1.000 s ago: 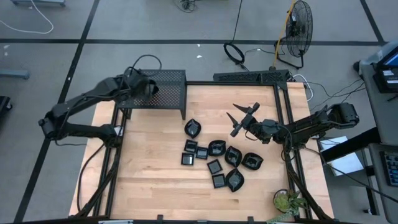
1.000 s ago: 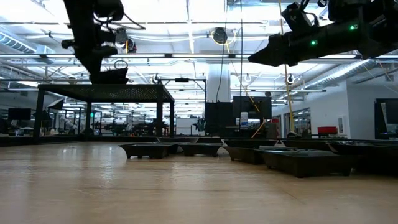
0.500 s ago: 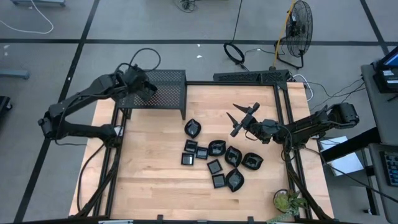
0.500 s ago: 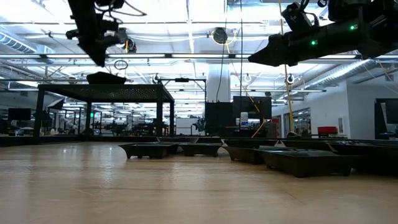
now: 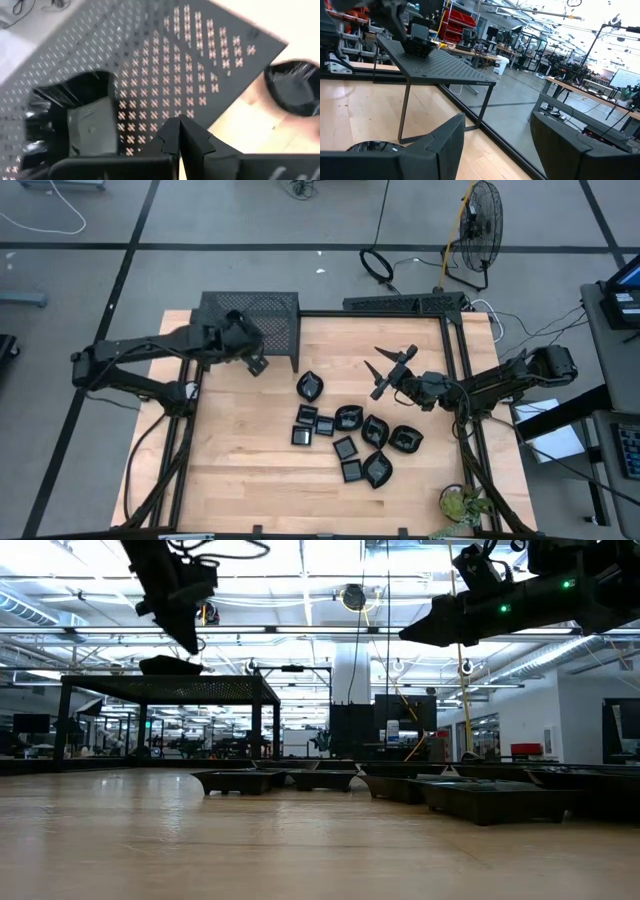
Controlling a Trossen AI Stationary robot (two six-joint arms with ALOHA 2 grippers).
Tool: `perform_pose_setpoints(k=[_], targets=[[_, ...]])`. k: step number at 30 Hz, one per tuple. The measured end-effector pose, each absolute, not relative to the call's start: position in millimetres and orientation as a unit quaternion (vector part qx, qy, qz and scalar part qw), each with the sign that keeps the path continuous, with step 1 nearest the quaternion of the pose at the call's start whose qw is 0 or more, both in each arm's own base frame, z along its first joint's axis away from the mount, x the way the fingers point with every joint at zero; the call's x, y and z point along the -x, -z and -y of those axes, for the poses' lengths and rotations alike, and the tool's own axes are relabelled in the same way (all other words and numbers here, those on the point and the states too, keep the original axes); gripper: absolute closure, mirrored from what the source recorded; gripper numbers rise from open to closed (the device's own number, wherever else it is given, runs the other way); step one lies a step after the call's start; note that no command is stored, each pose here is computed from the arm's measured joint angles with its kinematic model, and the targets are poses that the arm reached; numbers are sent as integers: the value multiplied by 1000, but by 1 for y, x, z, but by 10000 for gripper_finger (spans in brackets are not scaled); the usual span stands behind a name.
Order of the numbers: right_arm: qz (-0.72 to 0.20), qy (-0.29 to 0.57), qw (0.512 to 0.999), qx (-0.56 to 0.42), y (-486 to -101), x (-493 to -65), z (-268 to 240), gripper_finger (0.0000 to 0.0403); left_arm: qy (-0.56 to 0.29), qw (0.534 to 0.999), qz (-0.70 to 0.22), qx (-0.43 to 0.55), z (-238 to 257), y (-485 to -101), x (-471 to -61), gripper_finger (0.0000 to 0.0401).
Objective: Pick & Place Mini shaped plates
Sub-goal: Stack the distorted square plate on top of the distorted square plate on the shelf
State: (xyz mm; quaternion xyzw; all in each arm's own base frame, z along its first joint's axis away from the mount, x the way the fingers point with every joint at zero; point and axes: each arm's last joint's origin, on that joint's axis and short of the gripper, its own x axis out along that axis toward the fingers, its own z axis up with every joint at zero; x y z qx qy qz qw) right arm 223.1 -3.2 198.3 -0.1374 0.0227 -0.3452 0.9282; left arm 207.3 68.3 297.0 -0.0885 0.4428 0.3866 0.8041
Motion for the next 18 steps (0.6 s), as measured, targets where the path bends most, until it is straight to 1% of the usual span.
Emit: perform_pose_setpoints(k=[5, 9, 13, 18], targets=[[-23, 345, 928, 137, -198, -223, 3, 190, -426, 775, -460, 78, -70, -285, -206, 391], [-23, 345, 928, 137, -198, -223, 3, 190, -445, 755, -474, 79, -74, -277, -202, 398], [-23, 345, 928, 137, -198, -223, 3, 190, -463, 744, -475, 81, -79, -275, -199, 391], [-23, 345, 928, 137, -198, -223, 3, 190, -481, 730, -478, 88, -87, -274, -194, 397]])
